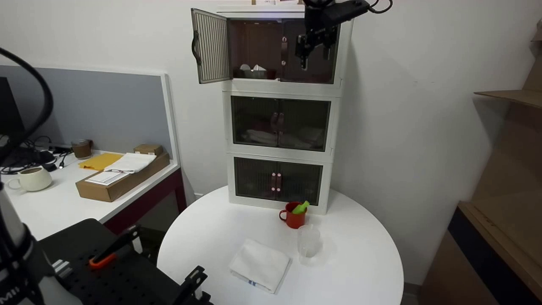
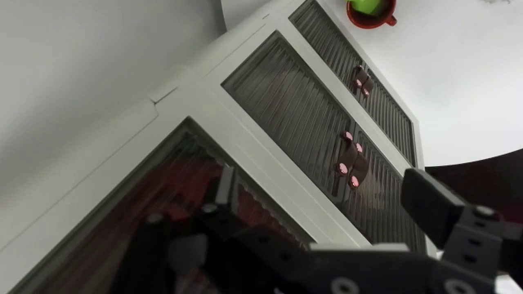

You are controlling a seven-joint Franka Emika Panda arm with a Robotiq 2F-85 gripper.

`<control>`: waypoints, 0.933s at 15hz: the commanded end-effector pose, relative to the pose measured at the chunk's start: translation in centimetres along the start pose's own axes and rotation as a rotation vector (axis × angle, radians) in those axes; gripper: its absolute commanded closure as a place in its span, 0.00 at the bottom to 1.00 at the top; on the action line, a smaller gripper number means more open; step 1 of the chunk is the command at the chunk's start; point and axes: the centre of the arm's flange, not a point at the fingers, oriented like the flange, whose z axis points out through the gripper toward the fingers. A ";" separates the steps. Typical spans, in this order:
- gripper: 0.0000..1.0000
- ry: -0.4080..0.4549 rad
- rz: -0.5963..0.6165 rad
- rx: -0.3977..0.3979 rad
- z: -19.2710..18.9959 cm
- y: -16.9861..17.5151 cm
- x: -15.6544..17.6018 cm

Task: Open the two doors of the topmost shelf

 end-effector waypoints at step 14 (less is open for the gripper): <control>0.00 0.602 -0.157 0.126 2.4 2.9 -1.3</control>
